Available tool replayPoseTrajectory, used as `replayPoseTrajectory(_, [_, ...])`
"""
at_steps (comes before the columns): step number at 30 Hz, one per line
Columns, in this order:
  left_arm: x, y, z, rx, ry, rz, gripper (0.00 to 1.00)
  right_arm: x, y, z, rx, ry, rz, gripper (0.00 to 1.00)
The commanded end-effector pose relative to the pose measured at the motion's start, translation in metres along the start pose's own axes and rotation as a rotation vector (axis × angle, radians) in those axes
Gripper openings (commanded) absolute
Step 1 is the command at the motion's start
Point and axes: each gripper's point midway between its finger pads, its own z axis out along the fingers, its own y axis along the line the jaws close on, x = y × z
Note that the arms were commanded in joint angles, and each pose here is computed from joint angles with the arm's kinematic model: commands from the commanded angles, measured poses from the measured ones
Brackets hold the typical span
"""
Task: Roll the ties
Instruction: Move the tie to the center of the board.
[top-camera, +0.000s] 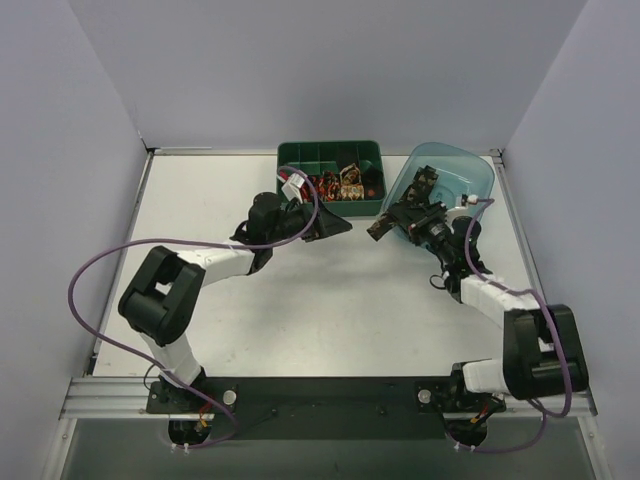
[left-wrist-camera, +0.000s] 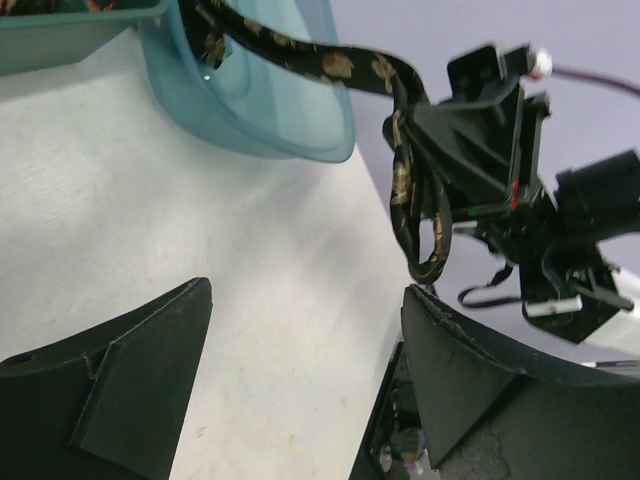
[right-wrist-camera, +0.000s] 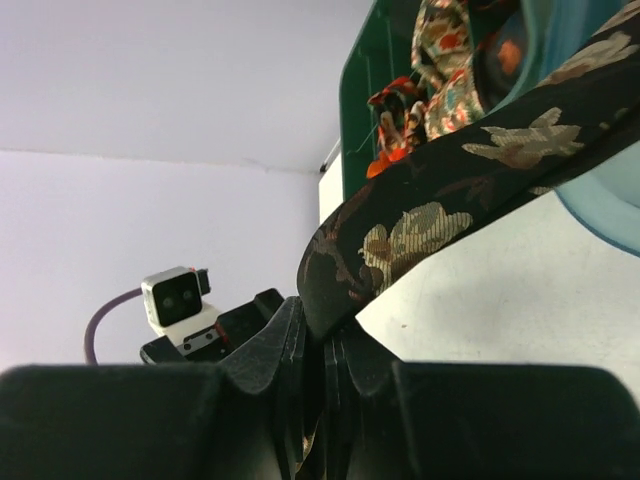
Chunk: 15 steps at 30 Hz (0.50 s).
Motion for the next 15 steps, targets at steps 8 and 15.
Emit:
replayPoseTrajectory(8, [-0.024,-0.061,0.016,0.216,-0.149,-0.057,0.87,-0.024,-0.007,-0.032,0.167,-0.26,-0.098,0.0])
replayPoseTrajectory(15, [-0.008,-0.069,0.037,0.244,-0.089,-0.099,0.87,-0.029,-0.013,-0.037,0.211,-0.302,-0.082,0.0])
